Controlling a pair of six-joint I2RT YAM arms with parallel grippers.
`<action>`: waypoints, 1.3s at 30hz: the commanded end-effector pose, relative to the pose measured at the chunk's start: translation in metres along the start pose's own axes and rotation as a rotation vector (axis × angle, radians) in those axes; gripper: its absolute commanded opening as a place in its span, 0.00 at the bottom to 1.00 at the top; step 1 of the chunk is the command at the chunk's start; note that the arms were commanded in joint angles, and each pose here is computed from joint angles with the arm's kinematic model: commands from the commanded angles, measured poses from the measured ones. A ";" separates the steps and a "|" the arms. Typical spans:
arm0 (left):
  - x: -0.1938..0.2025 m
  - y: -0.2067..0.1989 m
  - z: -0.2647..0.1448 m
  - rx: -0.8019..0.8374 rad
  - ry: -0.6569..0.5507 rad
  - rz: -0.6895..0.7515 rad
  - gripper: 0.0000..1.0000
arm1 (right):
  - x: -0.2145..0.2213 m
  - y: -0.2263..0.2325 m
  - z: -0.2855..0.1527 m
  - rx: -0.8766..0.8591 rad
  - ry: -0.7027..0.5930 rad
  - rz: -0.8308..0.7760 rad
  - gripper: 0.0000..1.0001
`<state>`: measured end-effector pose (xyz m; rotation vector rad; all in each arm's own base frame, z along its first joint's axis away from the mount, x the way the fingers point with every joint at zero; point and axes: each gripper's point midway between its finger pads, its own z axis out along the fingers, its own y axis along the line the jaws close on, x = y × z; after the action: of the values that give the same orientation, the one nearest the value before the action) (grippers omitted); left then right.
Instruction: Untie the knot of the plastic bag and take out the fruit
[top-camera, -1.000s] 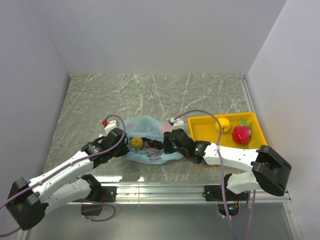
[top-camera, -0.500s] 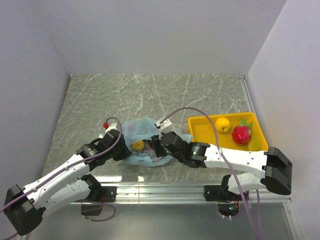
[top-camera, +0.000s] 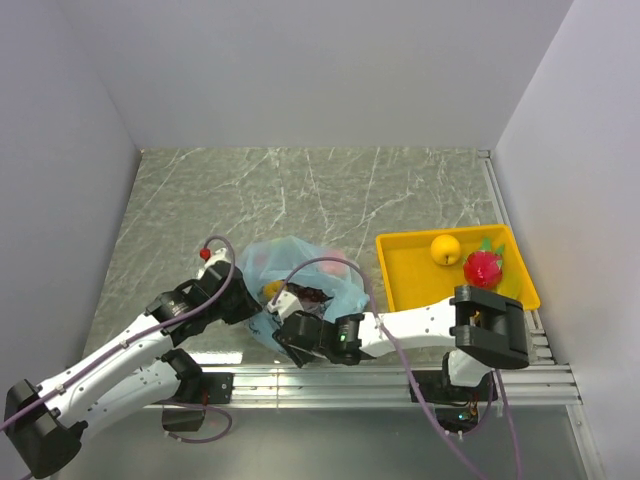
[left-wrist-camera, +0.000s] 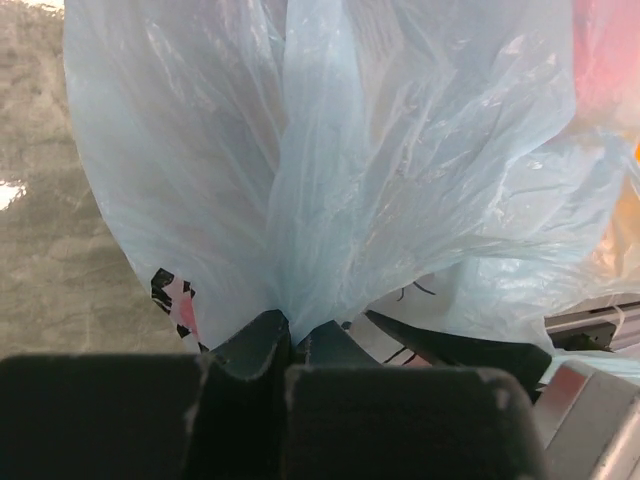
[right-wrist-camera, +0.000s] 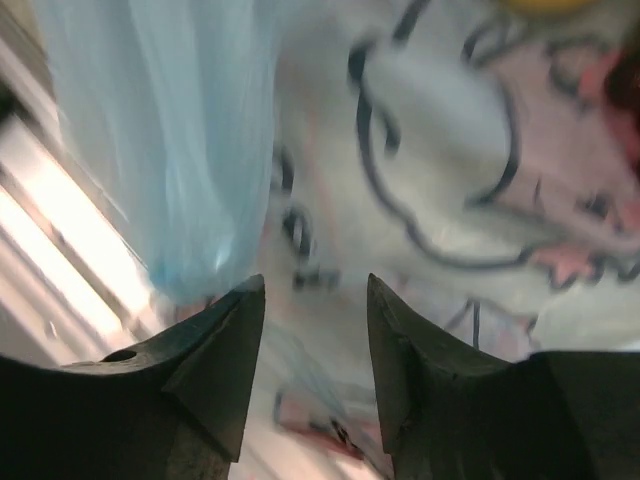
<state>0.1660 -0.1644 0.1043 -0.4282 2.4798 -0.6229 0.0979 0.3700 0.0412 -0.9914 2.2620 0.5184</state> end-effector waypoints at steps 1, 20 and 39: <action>0.002 0.003 -0.003 -0.008 0.007 -0.012 0.01 | -0.038 0.003 -0.020 -0.005 -0.123 0.082 0.55; 0.010 0.006 -0.007 -0.008 0.043 -0.016 0.01 | -0.145 -0.043 0.032 0.141 -0.285 0.290 0.80; 0.004 -0.006 -0.001 0.003 0.035 -0.010 0.01 | -0.133 -0.058 0.082 0.211 -0.298 0.363 0.73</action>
<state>0.1540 -0.1589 0.0886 -0.4474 2.5611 -0.5712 0.2311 0.4272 0.0503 -0.4249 2.2272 0.4446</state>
